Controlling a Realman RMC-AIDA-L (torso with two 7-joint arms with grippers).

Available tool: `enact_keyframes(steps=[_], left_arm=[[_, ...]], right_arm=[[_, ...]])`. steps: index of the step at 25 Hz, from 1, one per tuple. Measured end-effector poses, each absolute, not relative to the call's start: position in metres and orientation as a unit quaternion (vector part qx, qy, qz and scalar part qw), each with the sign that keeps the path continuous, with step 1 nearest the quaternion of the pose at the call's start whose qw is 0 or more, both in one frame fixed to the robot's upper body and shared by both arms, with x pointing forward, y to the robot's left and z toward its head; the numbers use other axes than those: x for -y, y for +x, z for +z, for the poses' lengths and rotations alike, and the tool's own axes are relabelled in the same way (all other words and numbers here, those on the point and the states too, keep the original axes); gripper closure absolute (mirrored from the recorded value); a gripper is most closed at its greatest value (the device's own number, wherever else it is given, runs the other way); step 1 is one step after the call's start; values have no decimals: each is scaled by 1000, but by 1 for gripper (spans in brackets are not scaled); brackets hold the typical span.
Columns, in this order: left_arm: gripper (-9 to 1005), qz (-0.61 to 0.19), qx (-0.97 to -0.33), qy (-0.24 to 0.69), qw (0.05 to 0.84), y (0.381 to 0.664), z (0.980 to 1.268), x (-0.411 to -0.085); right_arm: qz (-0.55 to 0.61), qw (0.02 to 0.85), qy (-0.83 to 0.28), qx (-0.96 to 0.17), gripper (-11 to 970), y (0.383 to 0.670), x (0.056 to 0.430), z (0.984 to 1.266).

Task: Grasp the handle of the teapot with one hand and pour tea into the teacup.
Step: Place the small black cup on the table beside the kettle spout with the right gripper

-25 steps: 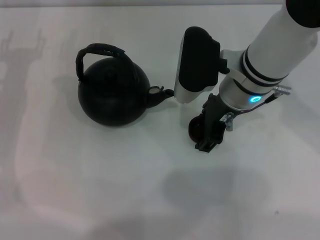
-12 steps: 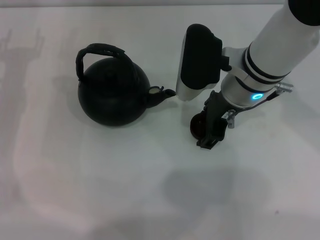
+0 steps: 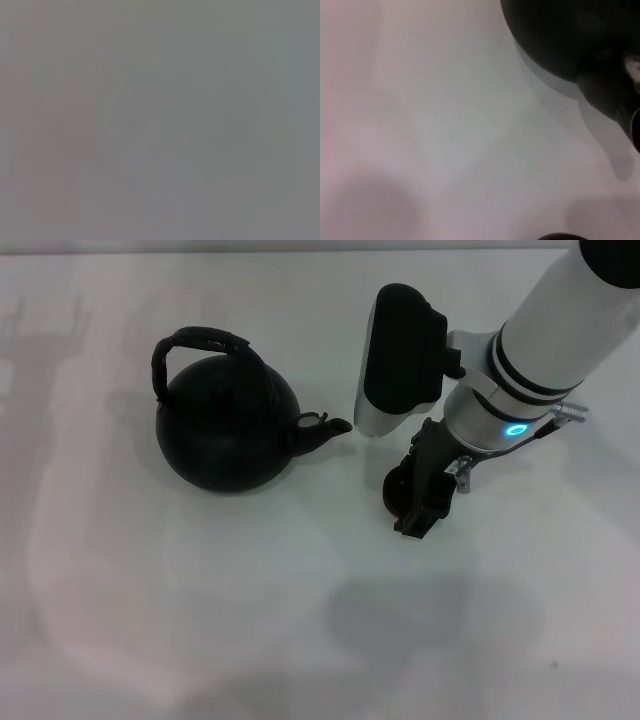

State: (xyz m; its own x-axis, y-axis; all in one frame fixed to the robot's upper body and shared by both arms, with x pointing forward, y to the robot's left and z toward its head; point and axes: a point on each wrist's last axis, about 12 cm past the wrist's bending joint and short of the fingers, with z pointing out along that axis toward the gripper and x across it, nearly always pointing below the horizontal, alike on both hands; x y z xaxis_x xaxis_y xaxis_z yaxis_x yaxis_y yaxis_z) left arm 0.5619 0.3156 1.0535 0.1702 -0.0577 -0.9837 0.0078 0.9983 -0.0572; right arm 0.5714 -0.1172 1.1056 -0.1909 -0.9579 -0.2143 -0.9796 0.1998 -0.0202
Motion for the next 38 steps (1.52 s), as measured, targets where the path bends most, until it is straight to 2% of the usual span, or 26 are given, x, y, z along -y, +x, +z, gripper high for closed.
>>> enact_keyframes(steps=[3, 17, 25, 38], left_arm=[[238, -22, -644, -20, 765, 562, 1053, -315], [240, -23, -646, -21, 762, 559, 1051, -313], [239, -25, -645, -21, 764, 561, 1052, -312], [239, -25, -644, -20, 765, 562, 1053, -312]], right_arm=[[61, 90, -631, -768, 118, 571, 118, 1105], [112, 135, -586, -792, 116, 580, 145, 1101], [121, 138, -583, -792, 117, 577, 149, 1096], [162, 176, -576, -782, 119, 584, 155, 1103]])
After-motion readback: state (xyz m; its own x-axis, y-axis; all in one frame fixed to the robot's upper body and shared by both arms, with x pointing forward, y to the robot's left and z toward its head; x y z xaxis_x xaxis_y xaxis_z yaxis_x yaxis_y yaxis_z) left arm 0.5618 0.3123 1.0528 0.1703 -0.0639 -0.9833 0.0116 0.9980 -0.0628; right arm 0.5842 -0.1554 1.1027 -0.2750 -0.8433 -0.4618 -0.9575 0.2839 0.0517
